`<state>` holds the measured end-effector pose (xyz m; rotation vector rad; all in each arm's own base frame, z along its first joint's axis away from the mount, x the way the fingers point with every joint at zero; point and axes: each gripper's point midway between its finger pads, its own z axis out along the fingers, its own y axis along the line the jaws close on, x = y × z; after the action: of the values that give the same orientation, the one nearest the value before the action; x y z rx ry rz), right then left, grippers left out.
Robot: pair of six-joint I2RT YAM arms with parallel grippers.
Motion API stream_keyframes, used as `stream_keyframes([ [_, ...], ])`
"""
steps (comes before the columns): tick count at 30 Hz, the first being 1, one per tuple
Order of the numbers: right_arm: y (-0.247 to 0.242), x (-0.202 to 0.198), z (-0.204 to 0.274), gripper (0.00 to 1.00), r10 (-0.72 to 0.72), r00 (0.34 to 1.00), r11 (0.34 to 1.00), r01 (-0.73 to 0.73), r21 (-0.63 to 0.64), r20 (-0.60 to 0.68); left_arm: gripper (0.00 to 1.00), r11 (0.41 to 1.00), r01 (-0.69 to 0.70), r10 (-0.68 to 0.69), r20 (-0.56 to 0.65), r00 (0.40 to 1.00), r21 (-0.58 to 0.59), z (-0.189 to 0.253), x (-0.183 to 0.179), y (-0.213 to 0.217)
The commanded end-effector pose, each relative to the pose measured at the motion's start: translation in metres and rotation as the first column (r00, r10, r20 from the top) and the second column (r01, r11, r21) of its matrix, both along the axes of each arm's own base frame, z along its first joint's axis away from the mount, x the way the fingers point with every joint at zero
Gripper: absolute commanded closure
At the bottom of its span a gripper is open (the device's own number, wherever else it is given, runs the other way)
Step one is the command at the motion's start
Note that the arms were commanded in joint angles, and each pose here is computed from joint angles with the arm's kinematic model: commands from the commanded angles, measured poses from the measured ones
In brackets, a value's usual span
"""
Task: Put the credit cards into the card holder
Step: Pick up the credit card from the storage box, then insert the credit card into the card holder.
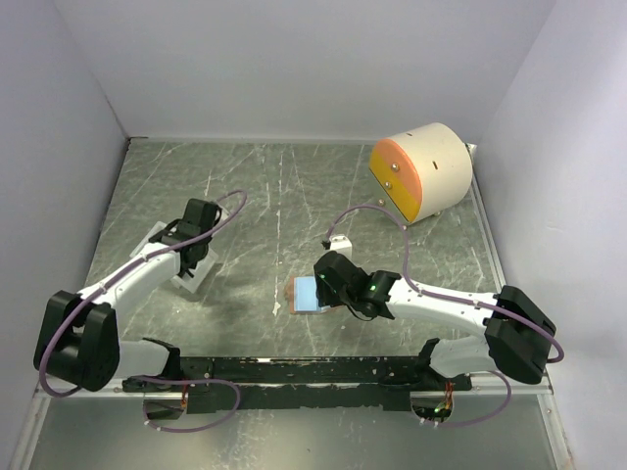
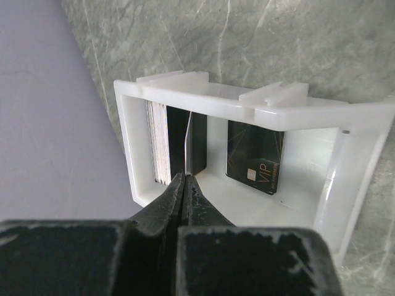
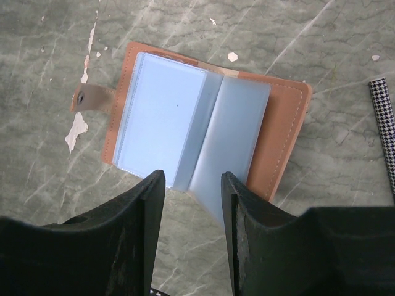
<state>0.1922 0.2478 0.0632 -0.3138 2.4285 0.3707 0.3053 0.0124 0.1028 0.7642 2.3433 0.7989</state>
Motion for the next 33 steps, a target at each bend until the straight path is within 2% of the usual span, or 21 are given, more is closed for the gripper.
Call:
stream_keyframes([
  [1,0.0,0.003,0.002,0.58,-0.02,1.0,1.0,0.02,0.013,0.005,0.93,0.997,-0.013,0.018,0.059,0.998,-0.074,0.023,0.001,-0.015],
  [4,0.0,0.002,0.002,0.58,-0.024,1.0,1.0,0.024,0.018,0.0,0.93,0.991,-0.032,0.046,0.104,0.993,-0.129,0.036,0.001,-0.019],
  [9,0.0,0.001,0.001,0.58,-0.029,1.0,0.999,0.029,0.02,-0.009,0.93,0.956,-0.065,0.13,0.215,0.968,-0.285,0.067,0.004,-0.029],
  [13,0.001,0.0,0.002,0.59,-0.033,0.999,0.999,0.033,0.03,-0.016,0.93,0.898,-0.081,0.218,0.277,0.936,-0.433,0.094,0.004,-0.039],
  [17,0.002,0.001,0.004,0.61,-0.039,0.999,0.999,0.039,0.034,-0.017,0.93,0.808,-0.122,0.299,0.223,0.928,-0.577,0.109,0.001,-0.057],
  [21,0.0,0.002,0.004,0.62,-0.052,0.998,0.998,0.052,0.03,-0.019,0.93,0.687,-0.121,0.263,0.09,0.961,-0.716,0.109,-0.004,-0.096],
  [24,-0.002,0.002,0.003,0.65,-0.056,0.998,0.998,0.057,0.031,-0.024,0.93,0.568,-0.114,0.217,0.014,0.976,-0.815,0.108,-0.012,-0.125],
  [26,-0.005,0.002,0.002,0.66,-0.067,0.997,0.997,0.068,0.025,-0.027,0.93,0.465,-0.087,0.166,-0.009,0.986,-0.881,0.111,-0.016,-0.148],
  [28,-0.007,0.002,0.001,0.66,-0.074,0.997,0.997,0.075,0.025,-0.029,0.93,0.335,-0.071,0.1,-0.04,0.994,-0.939,0.115,-0.026,-0.173],
  [31,-0.008,0.001,-0.002,0.66,-0.077,0.996,0.996,0.078,0.03,-0.038,0.93,0.164,-0.074,0.031,-0.07,0.997,-0.984,0.113,-0.042,-0.199],
  [33,-0.008,0.001,-0.004,0.67,-0.08,0.996,0.996,0.081,0.03,-0.044,0.93,0.072,-0.078,-0.012,-0.08,0.997,-0.994,0.115,-0.051,-0.212],
])
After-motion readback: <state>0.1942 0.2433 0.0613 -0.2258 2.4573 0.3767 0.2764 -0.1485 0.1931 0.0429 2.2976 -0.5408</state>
